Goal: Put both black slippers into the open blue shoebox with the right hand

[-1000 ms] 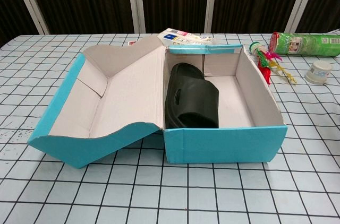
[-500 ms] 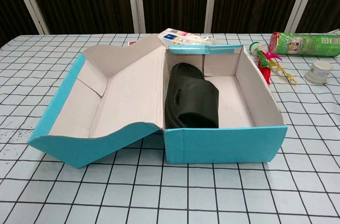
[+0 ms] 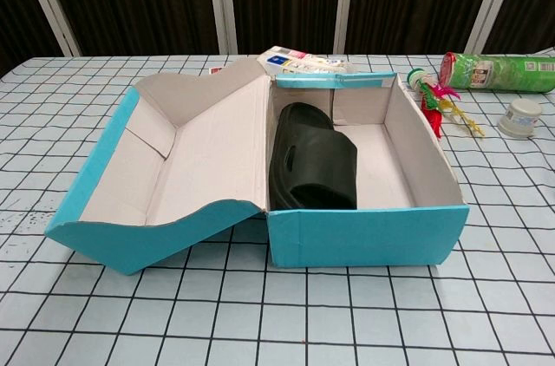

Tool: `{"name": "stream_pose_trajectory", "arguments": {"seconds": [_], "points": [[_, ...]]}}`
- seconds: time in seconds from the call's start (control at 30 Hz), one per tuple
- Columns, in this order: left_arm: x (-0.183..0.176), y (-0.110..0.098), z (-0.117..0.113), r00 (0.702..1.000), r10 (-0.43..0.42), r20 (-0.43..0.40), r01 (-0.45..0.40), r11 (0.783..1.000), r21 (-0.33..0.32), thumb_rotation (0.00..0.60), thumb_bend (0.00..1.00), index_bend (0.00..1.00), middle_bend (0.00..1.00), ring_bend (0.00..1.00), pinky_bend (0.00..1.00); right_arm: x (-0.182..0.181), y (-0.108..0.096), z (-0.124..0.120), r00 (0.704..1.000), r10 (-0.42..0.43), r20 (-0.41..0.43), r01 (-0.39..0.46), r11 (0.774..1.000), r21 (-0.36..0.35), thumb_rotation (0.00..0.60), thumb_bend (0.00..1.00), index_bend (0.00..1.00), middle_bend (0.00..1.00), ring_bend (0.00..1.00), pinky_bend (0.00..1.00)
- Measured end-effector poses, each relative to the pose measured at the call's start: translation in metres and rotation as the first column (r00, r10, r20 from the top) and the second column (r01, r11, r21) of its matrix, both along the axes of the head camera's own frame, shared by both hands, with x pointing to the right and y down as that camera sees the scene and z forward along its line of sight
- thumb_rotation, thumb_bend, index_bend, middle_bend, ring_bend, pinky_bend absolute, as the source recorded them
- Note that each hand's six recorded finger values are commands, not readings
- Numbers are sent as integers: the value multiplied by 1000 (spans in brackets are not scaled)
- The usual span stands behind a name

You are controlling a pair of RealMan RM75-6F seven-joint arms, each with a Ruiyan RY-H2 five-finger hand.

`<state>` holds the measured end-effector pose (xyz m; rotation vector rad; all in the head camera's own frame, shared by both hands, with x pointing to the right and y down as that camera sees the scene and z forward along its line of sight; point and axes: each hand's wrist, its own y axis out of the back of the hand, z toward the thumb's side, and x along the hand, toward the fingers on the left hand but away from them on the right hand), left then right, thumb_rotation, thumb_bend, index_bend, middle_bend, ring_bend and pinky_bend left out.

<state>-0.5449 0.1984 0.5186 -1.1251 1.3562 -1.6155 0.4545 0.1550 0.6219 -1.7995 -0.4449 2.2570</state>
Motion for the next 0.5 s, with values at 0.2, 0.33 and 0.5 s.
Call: {"name": "stream_pose_trajectory", "arguments": {"seconds": [0.2,0.33,0.5], "points": [[-3,-2,4,1000,-9,10,9,1000,-13,600,373,114,63,32,131,-6,3,8,1000,19,18,-18,1000,-25,600,200,9,0,17,64],[-4,-3,4,1000,-12,12,12,1000,-10,600,373,114,63,32,131,-10,4,20,999,32,31,-31,999,-17,600,199,8,0,17,64],[-4,-2,3,1000,-15,15,15,1000,-6,600,373,114,63,32,131,-14,7,36,998,38,49,-37,999,-19,600,200,8,0,17,64]]}}
